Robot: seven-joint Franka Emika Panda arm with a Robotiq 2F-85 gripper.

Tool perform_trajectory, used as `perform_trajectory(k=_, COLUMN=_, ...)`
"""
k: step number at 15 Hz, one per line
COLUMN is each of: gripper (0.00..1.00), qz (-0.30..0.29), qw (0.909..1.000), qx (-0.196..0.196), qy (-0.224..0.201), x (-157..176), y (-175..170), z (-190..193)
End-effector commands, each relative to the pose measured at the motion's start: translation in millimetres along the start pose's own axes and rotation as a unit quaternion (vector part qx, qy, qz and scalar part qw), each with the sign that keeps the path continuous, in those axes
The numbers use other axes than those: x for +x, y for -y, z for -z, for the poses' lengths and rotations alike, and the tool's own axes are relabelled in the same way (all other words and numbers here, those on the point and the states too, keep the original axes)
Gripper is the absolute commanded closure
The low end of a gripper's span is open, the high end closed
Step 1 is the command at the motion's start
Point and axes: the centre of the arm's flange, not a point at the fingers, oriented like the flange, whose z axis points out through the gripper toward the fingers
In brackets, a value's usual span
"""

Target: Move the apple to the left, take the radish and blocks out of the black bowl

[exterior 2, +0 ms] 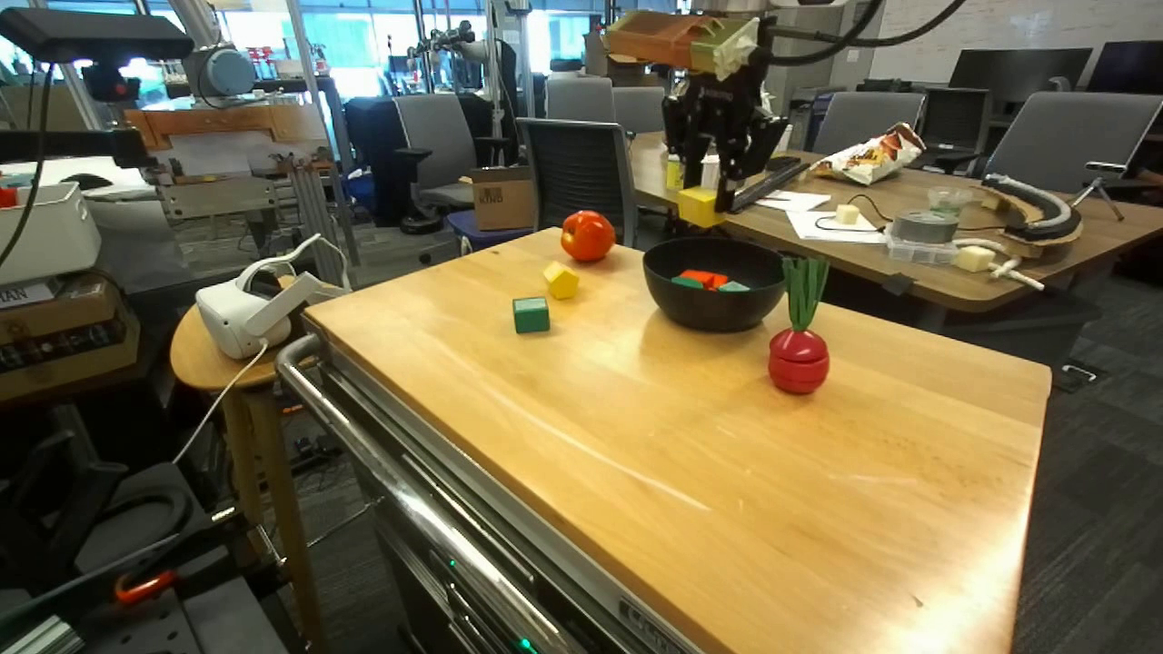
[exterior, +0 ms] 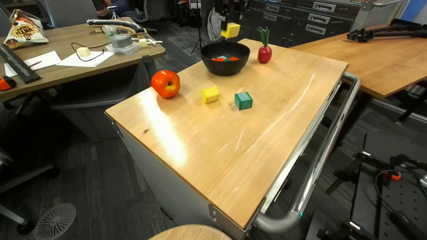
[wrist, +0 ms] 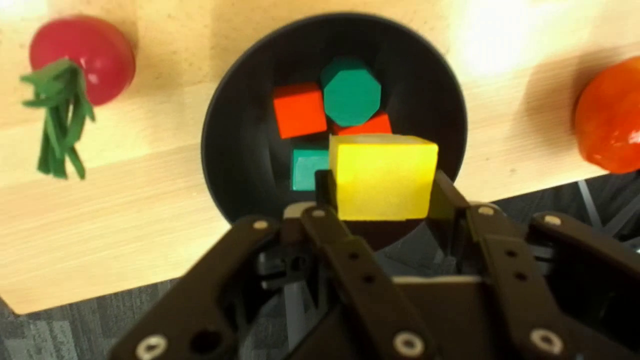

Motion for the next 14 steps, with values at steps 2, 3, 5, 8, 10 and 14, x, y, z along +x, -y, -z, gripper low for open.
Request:
perform_trajectory(k=2, gripper=0.80, qz=-0.009, qw=0.9987, qx=-0.009, qy=0.050, x=-90, y=24, z=-32)
perform_trajectory(k=3, gripper=0.80, qz=-0.019, qw=0.9978, qx=-0.009, qy=0.063, x=-104, y=28, z=-43)
perform_trajectory(k=5, gripper=0.80, qz=-0.037, qw=0.9962, qx=-0.013, qy=0.078, x=-133, y=36, z=-63)
perform_trajectory(k=8, gripper=0.80, qz=-0.058, qw=0.9938, qx=-0.019, qy=0.092, x=-165, y=42, z=-87)
perform_trajectory(k=10, gripper=0.80, qz=-0.066, qw=0.9938, qx=-0.027, qy=0.085, x=-179, y=43, z=-94)
perform_trajectory(k=14, gripper=0.16, qz=-0.071, qw=0.9950, qx=-0.043, qy=0.055, x=-192, y=34, z=-91)
